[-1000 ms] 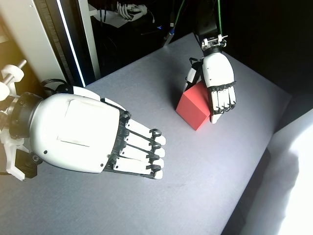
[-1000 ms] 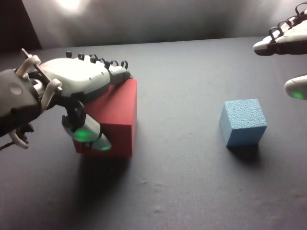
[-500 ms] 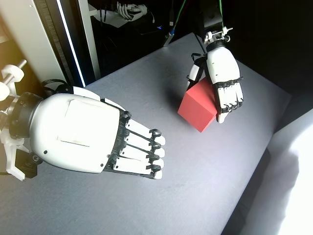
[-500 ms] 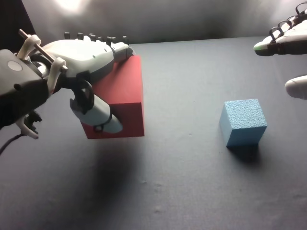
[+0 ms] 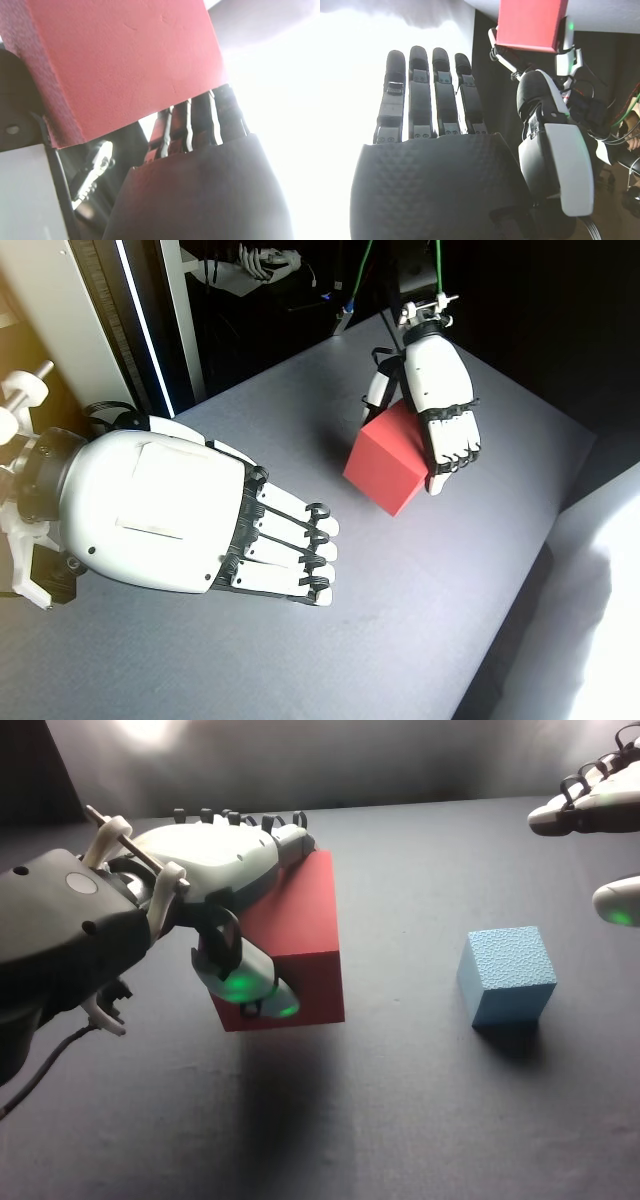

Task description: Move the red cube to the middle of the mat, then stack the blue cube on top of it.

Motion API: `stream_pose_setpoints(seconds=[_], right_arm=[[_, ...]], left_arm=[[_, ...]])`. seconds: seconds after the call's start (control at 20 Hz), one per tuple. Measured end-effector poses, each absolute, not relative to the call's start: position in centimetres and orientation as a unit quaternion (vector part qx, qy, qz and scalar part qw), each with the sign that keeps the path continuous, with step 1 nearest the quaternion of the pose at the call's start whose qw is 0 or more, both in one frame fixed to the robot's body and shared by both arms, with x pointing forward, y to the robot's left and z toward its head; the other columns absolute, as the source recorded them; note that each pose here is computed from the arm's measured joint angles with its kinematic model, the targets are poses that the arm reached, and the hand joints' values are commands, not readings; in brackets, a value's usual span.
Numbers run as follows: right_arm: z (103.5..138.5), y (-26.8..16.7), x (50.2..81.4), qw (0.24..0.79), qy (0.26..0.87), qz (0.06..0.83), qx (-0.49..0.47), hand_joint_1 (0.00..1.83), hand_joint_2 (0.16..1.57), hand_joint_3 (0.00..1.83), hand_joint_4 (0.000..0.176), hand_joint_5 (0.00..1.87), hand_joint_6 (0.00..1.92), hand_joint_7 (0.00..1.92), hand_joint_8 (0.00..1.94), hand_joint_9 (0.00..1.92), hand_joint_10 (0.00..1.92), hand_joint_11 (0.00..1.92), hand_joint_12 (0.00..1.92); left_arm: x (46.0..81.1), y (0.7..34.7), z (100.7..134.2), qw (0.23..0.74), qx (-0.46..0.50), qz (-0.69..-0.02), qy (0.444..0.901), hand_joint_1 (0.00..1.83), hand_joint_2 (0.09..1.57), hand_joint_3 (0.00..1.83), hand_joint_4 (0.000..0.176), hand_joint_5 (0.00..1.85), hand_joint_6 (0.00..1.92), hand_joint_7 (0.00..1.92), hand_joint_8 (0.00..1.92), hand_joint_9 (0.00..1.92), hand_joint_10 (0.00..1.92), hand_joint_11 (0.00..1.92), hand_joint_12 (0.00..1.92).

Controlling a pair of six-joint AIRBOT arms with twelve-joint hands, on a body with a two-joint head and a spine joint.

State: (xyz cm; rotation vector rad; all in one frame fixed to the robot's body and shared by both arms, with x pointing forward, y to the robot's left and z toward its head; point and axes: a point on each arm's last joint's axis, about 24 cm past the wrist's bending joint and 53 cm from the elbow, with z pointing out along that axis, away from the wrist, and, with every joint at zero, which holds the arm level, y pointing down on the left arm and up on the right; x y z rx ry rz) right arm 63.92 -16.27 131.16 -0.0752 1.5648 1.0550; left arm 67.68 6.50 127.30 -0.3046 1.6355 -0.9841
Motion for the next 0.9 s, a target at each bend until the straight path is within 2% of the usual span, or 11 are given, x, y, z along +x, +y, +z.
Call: stream_pose_setpoints(seconds=[0.15,0.3,0.5,0.75,0.9], right_arm=[[131.2,-16.3,63.9,0.586,0.671,0.453,-0.032,0.10,1.34,0.00,0.000,0.28,0.01,0.31,0.00,0.30,0.01,0.00,0.65],[131.2,-16.4,64.0,0.584,0.672,0.455,-0.024,0.06,1.35,0.00,0.000,0.26,0.00,0.28,0.00,0.27,0.00,0.00,0.61],[130.9,-16.2,64.3,0.578,0.675,0.459,-0.012,0.09,1.35,0.00,0.000,0.28,0.00,0.30,0.00,0.29,0.00,0.00,0.66],[131.0,-15.9,64.6,0.574,0.672,0.467,0.000,0.10,1.35,0.00,0.000,0.25,0.00,0.26,0.00,0.24,0.00,0.00,0.54],[130.9,-15.3,64.6,0.573,0.673,0.467,-0.003,0.11,1.34,0.00,0.000,0.27,0.00,0.29,0.01,0.28,0.01,0.00,0.65]], left_arm=[[67.4,5.8,127.2,0.567,-0.130,-0.422,0.696,1.23,1.16,0.00,0.000,0.27,0.85,0.23,1.20,0.18,1.37,0.00,1.59],[67.1,4.7,127.1,0.562,-0.128,-0.427,0.697,1.23,1.18,0.00,0.000,0.30,0.83,0.28,1.12,0.20,1.31,0.00,1.55],[66.6,3.4,127.0,0.562,-0.117,-0.431,0.696,1.24,1.17,0.00,0.000,0.26,0.96,0.28,1.13,0.21,1.32,0.00,1.59],[66.1,2.4,126.0,0.557,-0.113,-0.433,0.699,1.19,1.19,0.00,0.000,0.31,0.82,0.28,1.07,0.19,1.27,0.00,1.54],[65.9,2.2,125.4,0.559,-0.107,-0.432,0.700,1.20,1.19,0.00,0.000,0.33,0.75,0.29,1.09,0.20,1.27,0.00,1.56]])
